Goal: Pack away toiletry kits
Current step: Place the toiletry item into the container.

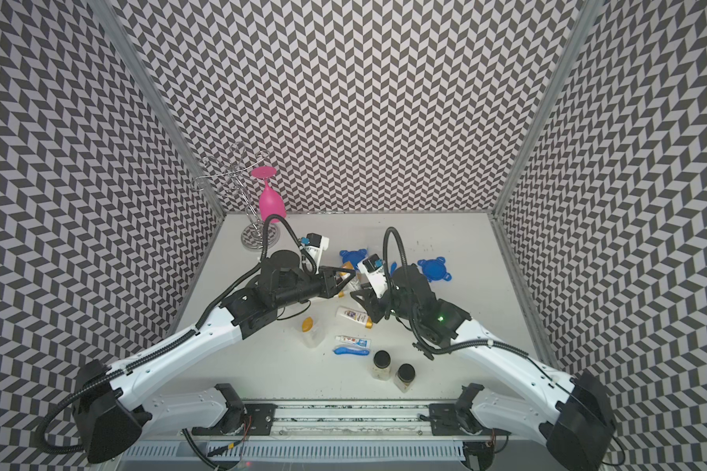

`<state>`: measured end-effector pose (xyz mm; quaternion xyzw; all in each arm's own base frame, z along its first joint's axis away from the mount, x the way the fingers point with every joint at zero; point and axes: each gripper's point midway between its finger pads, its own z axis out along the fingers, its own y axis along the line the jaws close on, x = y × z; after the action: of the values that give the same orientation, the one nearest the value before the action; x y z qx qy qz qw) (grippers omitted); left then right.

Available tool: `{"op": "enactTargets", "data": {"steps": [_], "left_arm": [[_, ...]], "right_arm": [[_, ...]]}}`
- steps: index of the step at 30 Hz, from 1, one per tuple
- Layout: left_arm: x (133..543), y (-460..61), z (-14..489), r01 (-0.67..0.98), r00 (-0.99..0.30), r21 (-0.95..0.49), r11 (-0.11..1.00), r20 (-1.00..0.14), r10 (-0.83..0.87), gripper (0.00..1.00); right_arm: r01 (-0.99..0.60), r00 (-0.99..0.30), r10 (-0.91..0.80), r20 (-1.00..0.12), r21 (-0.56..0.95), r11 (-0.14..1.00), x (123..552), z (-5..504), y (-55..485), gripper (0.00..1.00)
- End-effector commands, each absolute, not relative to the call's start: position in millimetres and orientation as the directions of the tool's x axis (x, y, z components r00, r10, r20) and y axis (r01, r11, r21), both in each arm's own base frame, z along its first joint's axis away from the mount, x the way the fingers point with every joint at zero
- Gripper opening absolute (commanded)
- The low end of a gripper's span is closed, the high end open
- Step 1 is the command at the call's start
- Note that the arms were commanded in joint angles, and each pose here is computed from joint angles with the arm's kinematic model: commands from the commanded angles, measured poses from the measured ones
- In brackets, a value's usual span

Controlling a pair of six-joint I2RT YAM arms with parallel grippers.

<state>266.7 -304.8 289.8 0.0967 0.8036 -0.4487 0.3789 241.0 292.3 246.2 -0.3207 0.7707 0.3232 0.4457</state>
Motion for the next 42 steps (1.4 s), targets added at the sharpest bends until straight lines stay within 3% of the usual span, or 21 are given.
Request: {"op": "enactTargets", "data": {"steps": [1, 3, 5, 8, 11, 20, 28, 42], "left_arm": [[260, -296, 294, 0.511, -0.689, -0.637, 0.577, -0.705, -0.168, 0.07], [263, -285, 300, 0.504, -0.673, -0.622, 0.600, -0.718, -0.178, 0.00], [265, -267, 305, 0.485, -0.643, -0.580, 0.655, -0.744, -0.182, 0.00], [263, -236, 309, 0.456, -0.580, -0.483, 0.748, -0.798, -0.162, 0.00], [259, -204, 305, 0.411, -0.517, -0.370, 0.833, -0.847, -0.121, 0.00], [254, -160, 277, 0.329, -0.426, -0.214, 0.920, -0.903, -0.058, 0.00], [255, -148, 253, 0.292, -0.421, -0.106, 0.951, -0.906, 0.028, 0.00], [245, -164, 232, 0.342, -0.445, -0.069, 0.937, -0.891, 0.097, 0.00]], "right_arm": [[-0.803, -0.276, -0.157, -0.948, 0.138, 0.579, 248, 284, 302, 0.27], [-0.793, -0.276, -0.144, -0.950, 0.140, 0.593, 249, 287, 299, 0.42], [-0.773, -0.293, -0.128, -0.948, 0.156, 0.615, 252, 286, 295, 0.71], [-0.738, -0.344, -0.106, -0.933, 0.199, 0.645, 252, 278, 289, 0.86], [-0.662, -0.418, -0.099, -0.903, 0.228, 0.714, 260, 260, 278, 0.94], [-0.405, -0.583, -0.036, -0.812, 0.252, 0.879, 298, 218, 219, 0.95], [-0.327, -0.637, 0.006, -0.770, 0.278, 0.903, 302, 203, 200, 0.95], [-0.215, -0.684, 0.093, -0.724, 0.322, 0.922, 316, 201, 170, 0.95]]}}
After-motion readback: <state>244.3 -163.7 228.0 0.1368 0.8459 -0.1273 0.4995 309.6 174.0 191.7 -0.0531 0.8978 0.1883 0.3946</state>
